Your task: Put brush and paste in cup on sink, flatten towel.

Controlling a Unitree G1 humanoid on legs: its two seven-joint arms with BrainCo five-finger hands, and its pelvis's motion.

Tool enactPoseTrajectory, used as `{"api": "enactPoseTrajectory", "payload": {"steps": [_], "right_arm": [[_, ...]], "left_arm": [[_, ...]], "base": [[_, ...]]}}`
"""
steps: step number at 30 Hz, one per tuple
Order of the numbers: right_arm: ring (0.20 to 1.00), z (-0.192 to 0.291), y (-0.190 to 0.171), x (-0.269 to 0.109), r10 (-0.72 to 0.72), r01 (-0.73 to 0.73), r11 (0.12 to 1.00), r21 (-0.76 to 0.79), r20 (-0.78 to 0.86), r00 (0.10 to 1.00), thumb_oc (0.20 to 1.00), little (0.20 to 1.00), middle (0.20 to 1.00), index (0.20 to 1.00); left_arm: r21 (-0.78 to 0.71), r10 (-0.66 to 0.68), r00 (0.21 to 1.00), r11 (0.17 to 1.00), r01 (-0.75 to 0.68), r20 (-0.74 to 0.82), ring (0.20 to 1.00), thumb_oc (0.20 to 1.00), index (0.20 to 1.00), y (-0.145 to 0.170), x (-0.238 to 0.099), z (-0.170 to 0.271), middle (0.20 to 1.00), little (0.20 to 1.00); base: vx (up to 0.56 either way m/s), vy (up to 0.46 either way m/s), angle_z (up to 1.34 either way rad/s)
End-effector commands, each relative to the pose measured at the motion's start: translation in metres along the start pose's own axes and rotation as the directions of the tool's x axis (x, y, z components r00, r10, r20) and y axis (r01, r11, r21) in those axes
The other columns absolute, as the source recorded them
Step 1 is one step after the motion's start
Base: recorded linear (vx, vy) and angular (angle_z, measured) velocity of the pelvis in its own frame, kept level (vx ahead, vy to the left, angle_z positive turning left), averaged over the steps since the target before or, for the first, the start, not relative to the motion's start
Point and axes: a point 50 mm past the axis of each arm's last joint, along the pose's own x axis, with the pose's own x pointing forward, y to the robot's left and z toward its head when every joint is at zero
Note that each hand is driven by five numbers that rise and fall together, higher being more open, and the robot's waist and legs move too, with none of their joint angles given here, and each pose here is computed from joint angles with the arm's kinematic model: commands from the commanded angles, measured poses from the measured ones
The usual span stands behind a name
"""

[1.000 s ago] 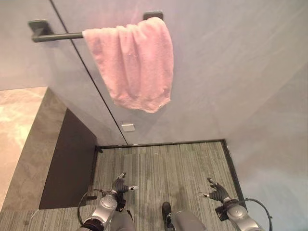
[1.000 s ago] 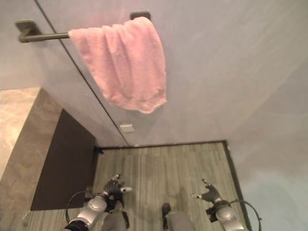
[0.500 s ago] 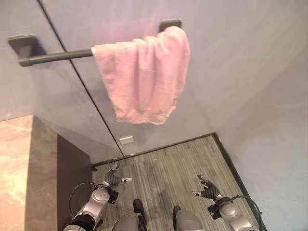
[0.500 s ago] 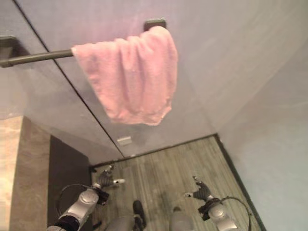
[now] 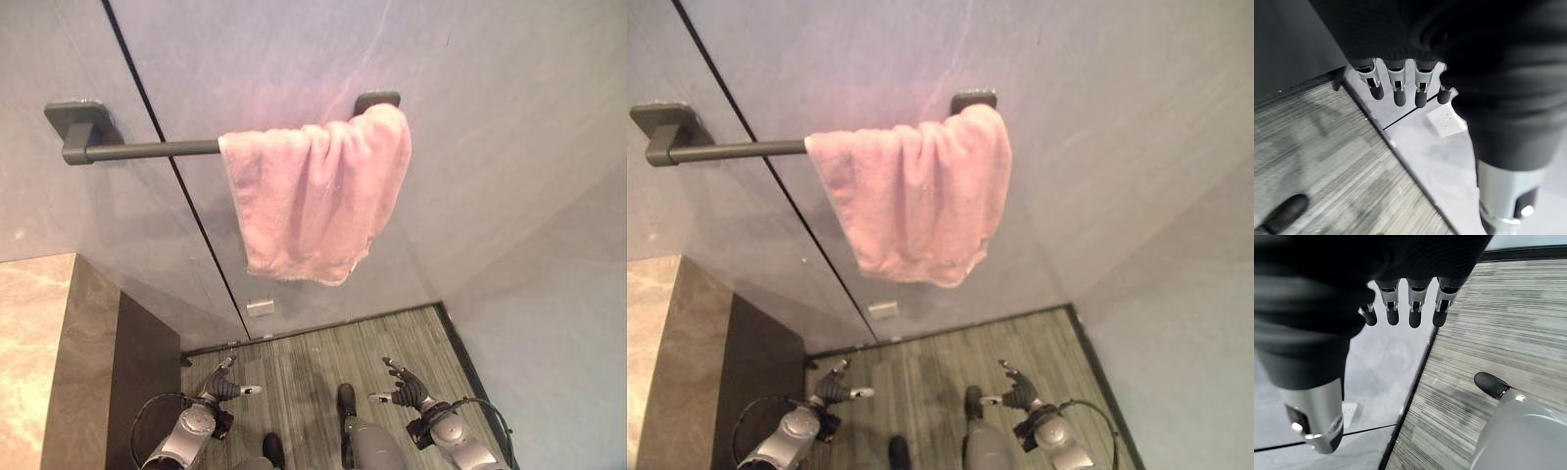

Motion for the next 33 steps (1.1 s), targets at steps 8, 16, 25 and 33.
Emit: {"api": "enactPoseTrajectory", "payload": {"steps": [8, 16, 25, 33], "right_arm": [[1.000, 0.005, -0.040, -0.002, -0.150, 0.148, 0.988, 0.045, 0.041, 0.988, 1.000, 1.000, 1.000, 1.000], [1.000, 0.008, -0.045, -0.006, -0.184, 0.175, 0.976, 0.127, 0.063, 0.981, 1.000, 1.000, 1.000, 1.000], [1.000, 0.056, -0.083, -0.016, -0.244, 0.227, 0.970, 0.091, 0.273, 0.931, 1.000, 1.000, 1.000, 1.000], [1.000, 0.122, -0.114, -0.023, -0.302, 0.296, 0.951, 0.089, 0.482, 0.823, 1.000, 1.000, 1.000, 1.000]], "left_arm": [[0.003, 0.016, 0.994, 1.000, -0.016, 0.109, 1.000, 1.000, 1.000, 0.004, -0.003, 0.016, 1.000, 1.000], [-0.002, 0.101, 0.987, 0.995, -0.102, 0.129, 1.000, 1.000, 1.000, 0.027, -0.016, 0.009, 1.000, 1.000], [0.001, 0.203, 0.929, 0.977, -0.213, 0.310, 1.000, 1.000, 1.000, 0.082, -0.040, 0.039, 1.000, 1.000], [-0.048, 0.289, 0.816, 0.950, -0.307, 0.501, 1.000, 1.000, 1.000, 0.112, -0.051, 0.093, 1.000, 1.000]], "base": [[0.06, -0.070, 0.09], [0.03, 0.000, 0.04], [0.01, 0.016, 0.03], [0.00, 0.000, 0.00]]}}
